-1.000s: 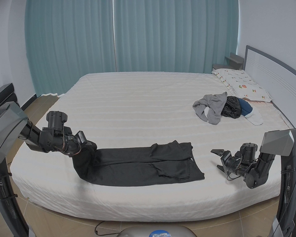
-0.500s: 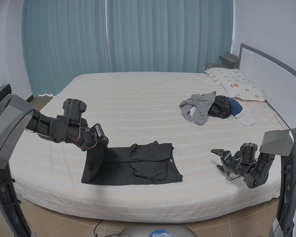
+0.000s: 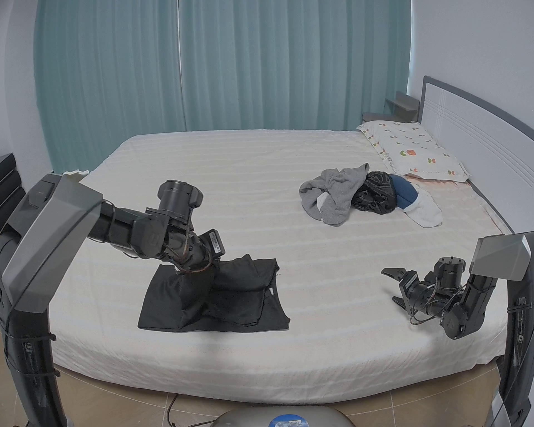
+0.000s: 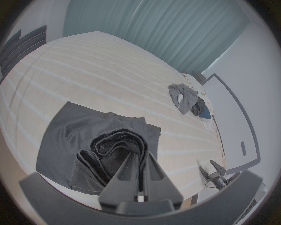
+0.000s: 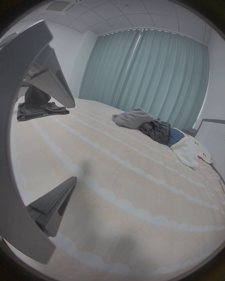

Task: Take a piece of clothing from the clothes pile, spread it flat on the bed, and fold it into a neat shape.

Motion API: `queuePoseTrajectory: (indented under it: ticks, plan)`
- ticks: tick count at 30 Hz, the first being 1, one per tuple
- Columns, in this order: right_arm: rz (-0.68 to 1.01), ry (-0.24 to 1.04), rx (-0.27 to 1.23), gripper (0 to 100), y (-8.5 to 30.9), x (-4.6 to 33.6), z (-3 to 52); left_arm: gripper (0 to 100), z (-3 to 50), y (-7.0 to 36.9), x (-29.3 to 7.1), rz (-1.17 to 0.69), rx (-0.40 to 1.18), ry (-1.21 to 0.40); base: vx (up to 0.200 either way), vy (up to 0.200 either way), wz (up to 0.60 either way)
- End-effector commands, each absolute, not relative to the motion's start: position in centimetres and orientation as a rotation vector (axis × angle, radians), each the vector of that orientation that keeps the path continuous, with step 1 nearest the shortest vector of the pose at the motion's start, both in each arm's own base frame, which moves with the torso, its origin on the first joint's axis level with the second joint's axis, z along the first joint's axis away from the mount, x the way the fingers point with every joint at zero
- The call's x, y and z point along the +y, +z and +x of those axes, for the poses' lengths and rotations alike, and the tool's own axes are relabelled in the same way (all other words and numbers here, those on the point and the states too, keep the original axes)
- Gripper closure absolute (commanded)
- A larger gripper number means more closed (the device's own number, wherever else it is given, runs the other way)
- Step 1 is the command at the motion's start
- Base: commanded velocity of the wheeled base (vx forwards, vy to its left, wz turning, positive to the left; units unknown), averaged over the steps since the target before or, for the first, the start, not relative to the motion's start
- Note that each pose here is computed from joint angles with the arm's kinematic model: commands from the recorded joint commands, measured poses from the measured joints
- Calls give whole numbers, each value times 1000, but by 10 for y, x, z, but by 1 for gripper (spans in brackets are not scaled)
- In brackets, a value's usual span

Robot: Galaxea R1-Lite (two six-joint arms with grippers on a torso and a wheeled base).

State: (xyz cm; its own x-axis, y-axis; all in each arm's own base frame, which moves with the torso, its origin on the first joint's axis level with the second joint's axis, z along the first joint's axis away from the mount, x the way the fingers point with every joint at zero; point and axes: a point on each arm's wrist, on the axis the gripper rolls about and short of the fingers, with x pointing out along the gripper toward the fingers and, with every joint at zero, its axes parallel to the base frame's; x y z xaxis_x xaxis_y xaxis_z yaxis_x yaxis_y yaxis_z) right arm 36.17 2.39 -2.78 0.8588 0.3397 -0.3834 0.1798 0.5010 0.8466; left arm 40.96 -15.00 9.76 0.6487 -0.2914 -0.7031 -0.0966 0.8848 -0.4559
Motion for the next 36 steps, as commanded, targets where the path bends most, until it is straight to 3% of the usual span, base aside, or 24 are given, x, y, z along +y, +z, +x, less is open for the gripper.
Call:
queuePoseTrajectory:
  ticks: [1,9,10,23,32,36]
  plan:
    - [1056,103,556,0,-28,24,362,100,416,81,-168,-454,884,-107,0,0,0]
    - [1049,105,555,0,-28,24,362,100,416,79,-182,-469,886,-122,0,0,0]
    - [1048,105,556,0,-29,24,362,0,416,79,-182,-470,886,-122,0,0,0]
    - [1048,104,558,0,-29,24,361,0,411,92,-205,-545,864,-149,0,0,0]
    - [1048,104,558,0,-29,24,361,0,410,99,-181,-650,867,-70,0,0,0]
    - [1047,102,557,0,-29,24,361,0,412,96,-151,-769,902,-14,0,200,0]
